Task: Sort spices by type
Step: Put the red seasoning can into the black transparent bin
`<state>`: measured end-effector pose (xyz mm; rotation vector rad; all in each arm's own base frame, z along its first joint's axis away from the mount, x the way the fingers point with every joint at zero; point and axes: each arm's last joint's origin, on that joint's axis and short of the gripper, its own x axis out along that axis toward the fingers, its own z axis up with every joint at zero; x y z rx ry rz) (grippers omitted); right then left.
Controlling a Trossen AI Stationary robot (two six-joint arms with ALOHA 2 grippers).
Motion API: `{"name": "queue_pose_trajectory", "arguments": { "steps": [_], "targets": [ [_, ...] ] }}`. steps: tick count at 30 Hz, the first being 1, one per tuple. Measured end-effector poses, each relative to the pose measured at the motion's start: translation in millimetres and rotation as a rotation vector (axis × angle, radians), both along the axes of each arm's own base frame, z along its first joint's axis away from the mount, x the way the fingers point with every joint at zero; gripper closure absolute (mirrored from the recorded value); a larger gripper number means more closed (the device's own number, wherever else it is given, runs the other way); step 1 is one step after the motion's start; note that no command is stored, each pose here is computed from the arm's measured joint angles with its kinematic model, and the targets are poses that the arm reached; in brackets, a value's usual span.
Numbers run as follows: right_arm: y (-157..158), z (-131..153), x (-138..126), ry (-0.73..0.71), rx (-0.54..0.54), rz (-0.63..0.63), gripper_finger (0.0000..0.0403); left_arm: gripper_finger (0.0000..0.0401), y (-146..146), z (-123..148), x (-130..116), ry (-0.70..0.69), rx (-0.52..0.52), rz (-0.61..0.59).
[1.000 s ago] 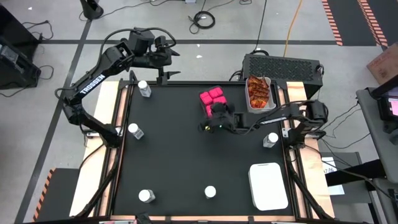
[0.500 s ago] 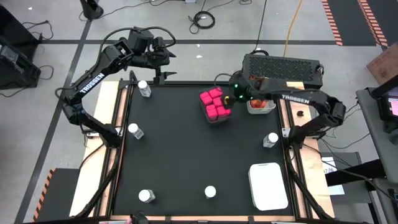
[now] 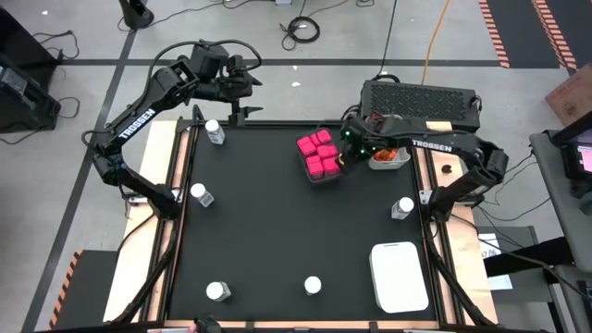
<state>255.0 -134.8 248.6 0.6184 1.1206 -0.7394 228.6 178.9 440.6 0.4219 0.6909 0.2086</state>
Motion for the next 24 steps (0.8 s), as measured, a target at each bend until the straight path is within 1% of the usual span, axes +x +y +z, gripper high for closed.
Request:
{"name": "queue_pose_trajectory", "arguments": {
  "steps": [4,8,11,19,24],
  "targets": [
    [4,-18,0,0.047,0.028,0.004,0.0401,0.0073,0,0,0,-0.008,-0.016,0.013],
    [9,-31,0,0.024,0.082,-0.005,0.0402,0.0073,0,0,0,-0.006,-0.018,0.013],
    [12,-37,3,-0.009,0.069,-0.002,0.0402,0.0073,0,0,0,-0.006,-0.019,0.013],
    [19,-41,10,-0.069,0.064,-0.020,0.0402,0.0073,0,0,0,-0.006,-0.021,0.015],
    [23,-39,19,-0.152,0.067,-0.032,0.0403,0.0073,0,0,0,-0.012,-0.034,0.025]
  ]
}}
